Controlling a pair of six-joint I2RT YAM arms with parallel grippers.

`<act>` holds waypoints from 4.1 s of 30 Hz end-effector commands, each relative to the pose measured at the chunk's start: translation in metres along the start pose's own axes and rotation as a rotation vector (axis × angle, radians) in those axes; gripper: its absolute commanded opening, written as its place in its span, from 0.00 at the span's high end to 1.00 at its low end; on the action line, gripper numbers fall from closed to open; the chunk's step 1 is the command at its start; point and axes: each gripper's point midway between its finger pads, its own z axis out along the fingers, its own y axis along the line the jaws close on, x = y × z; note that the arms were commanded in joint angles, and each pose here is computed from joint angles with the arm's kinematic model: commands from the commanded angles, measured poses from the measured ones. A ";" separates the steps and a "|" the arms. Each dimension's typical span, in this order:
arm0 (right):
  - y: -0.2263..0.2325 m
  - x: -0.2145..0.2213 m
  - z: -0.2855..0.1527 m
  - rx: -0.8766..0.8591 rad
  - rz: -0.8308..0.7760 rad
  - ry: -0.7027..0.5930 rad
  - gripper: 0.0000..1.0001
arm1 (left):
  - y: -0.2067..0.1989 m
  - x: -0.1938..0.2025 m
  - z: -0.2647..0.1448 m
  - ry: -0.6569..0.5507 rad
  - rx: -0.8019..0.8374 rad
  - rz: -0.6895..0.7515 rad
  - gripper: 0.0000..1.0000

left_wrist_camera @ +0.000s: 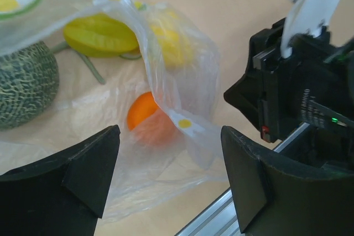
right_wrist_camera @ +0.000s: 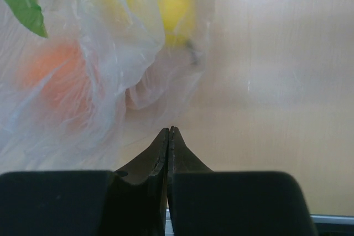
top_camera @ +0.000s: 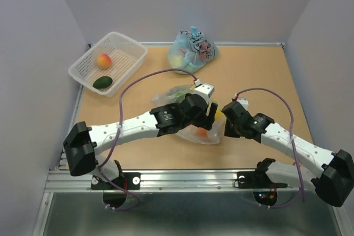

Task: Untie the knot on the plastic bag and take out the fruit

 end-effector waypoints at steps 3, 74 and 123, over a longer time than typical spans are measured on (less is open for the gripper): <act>0.013 -0.009 -0.012 -0.074 0.091 -0.034 0.81 | -0.001 -0.001 0.016 -0.030 -0.052 -0.044 0.17; 0.001 0.030 0.045 -0.038 0.173 -0.012 0.99 | 0.013 0.072 0.073 0.172 -0.130 -0.053 0.40; 0.053 -0.084 -0.013 -0.130 -0.219 -0.223 0.12 | 0.485 -0.145 -0.069 -0.323 -0.889 -0.559 0.01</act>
